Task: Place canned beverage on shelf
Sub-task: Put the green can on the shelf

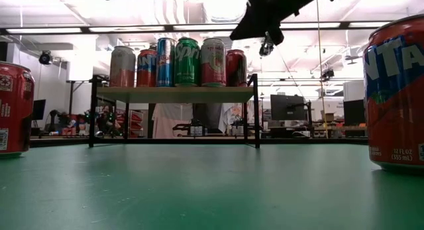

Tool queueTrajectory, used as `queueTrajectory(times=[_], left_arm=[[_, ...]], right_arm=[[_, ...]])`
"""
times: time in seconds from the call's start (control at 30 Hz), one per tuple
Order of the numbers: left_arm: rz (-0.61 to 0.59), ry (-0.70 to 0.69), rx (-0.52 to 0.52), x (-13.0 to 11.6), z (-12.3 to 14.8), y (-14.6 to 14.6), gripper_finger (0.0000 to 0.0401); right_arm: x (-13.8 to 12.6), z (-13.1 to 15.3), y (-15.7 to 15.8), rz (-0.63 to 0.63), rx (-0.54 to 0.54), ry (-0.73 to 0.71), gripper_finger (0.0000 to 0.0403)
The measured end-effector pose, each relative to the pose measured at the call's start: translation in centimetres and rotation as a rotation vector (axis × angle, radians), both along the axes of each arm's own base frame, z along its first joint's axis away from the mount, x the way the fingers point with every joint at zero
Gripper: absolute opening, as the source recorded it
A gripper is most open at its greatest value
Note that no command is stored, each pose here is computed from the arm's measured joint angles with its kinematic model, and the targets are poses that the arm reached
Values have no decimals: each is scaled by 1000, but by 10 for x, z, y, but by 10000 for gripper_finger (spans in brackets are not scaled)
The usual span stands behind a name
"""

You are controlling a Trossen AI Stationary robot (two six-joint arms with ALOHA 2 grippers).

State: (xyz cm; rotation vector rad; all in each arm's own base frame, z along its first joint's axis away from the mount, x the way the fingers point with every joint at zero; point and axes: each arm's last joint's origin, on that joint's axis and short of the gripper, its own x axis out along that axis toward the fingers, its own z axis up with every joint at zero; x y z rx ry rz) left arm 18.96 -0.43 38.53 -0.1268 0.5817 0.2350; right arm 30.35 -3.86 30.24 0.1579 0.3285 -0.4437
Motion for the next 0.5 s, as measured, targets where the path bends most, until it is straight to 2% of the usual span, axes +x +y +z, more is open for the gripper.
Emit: queueTrajectory(times=[0.13, 0.27, 0.5], left_arm=[[98, 179, -165, -4, 9, -7, 0], [176, 354, -294, -3, 6, -23, 0], [212, 473, -422, -4, -6, -66, 0]], right_arm=[[1, -1, 12, 43, -5, 11, 9], [2, -1, 19, 65, -6, 11, 9], [2, -1, 24, 79, -5, 11, 9]])
